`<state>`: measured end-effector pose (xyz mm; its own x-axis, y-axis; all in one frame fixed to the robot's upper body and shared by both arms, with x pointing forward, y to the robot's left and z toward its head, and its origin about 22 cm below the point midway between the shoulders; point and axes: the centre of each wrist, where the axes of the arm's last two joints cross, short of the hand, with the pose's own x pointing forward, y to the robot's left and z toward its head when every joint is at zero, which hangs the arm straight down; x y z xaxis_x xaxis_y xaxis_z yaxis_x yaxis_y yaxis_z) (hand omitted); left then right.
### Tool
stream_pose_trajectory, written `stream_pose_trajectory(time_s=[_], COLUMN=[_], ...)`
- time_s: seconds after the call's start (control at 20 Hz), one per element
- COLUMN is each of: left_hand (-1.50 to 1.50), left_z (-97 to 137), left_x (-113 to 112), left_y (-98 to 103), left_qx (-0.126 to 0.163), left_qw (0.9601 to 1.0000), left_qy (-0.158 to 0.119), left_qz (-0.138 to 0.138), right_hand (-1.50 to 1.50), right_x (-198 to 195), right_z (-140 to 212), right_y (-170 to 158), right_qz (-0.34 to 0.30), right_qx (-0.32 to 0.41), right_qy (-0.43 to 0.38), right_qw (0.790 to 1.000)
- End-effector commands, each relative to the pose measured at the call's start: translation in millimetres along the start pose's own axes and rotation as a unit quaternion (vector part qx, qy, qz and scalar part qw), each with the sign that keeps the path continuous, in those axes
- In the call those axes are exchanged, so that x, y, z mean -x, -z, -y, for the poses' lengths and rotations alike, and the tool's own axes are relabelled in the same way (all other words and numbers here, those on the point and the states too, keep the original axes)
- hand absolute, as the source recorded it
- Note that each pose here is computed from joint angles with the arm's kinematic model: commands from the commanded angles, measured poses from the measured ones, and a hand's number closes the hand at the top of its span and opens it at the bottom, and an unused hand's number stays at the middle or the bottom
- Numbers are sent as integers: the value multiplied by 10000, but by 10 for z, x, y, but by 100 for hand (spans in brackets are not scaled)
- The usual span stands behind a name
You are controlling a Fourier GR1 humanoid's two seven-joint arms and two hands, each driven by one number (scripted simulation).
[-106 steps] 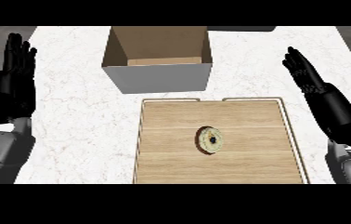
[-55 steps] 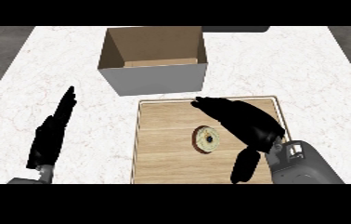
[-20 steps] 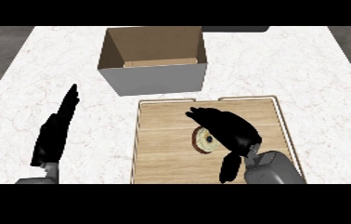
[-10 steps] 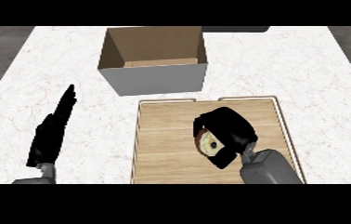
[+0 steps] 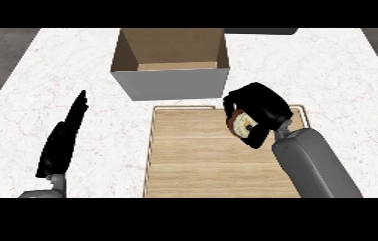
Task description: Pick the cupcake from the tray and place it in the cardboard box
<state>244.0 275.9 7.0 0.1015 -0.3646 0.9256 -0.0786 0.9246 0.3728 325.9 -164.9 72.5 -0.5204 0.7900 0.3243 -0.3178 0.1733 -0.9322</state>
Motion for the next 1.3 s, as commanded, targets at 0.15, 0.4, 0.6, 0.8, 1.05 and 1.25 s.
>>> stream_pose_trajectory(time_s=[0.15, 0.4, 0.6, 0.8, 1.05, 1.25], left_hand=[0, 0, 0, 0, 0, 0], left_z=[110, 63, 109, 42, 51, 48], left_x=[-157, -142, -217, -221, -124, -34], left_y=[101, 132, 158, 139, 172, 45], left_qx=[322, 321, 338, 363, 349, 197], left_qw=[9990, 9989, 9989, 9990, 9992, 9996], left_qy=[-12, -45, -55, 30, -65, -5], left_qz=[322, 341, 313, 252, 180, 177], right_hand=[150, 150, 150, 150, 150, 150], right_x=[745, 1147, 1156, 1141, 988, 650], right_z=[1042, 1325, 1532, 1699, 1926, 2087], right_y=[-30, -68, 52, 149, 338, 605], right_qz=[286, 566, 1552, 2489, 3024, 3187], right_qx=[237, 646, 979, 1140, 1046, 884], right_qy=[-1069, -1050, 26, 921, 1358, 1418], right_qw=[9936, 9908, 9830, 9574, 9377, 9330])
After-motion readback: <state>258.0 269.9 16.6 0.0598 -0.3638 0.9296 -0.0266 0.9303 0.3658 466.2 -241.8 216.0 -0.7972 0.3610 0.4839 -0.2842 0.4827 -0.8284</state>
